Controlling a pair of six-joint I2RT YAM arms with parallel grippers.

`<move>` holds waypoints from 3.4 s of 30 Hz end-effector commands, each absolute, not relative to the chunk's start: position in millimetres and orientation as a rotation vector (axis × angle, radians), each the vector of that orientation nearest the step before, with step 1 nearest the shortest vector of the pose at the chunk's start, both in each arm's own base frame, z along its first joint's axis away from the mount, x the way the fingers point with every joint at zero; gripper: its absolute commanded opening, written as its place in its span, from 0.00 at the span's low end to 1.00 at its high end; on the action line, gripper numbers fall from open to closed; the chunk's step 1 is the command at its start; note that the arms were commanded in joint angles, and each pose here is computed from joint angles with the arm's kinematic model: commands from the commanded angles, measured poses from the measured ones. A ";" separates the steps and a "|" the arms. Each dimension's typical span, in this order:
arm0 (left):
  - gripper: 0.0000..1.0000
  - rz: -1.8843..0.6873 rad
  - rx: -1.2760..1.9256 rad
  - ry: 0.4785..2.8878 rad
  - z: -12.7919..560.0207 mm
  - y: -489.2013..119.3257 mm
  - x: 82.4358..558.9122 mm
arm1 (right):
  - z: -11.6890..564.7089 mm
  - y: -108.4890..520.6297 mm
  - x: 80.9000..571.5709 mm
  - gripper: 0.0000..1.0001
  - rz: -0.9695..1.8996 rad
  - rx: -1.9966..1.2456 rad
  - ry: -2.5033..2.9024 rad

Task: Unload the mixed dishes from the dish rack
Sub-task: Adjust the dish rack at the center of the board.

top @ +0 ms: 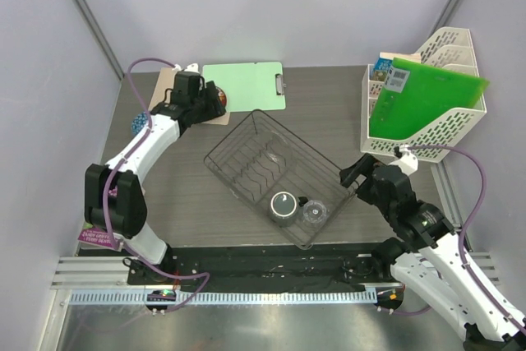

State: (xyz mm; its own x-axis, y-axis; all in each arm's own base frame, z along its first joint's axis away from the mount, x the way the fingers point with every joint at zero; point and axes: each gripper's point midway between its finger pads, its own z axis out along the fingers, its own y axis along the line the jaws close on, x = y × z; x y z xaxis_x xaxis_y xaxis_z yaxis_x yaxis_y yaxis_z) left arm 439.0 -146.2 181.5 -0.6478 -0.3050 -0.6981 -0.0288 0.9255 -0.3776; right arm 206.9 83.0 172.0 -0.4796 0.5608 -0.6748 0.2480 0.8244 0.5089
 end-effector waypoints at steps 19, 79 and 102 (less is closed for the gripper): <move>0.58 -0.487 -0.186 2.179 196.5 -163.4 413.2 | 98.6 99.4 206.7 0.69 0.401 0.669 2.259; 0.34 -0.497 -0.212 2.481 114.5 -175.9 336.0 | 109.6 102.0 312.7 0.25 0.064 0.367 2.395; 0.69 -0.241 -0.227 2.374 163.7 -140.2 360.0 | 180.4 66.3 274.2 0.60 -0.027 0.291 2.310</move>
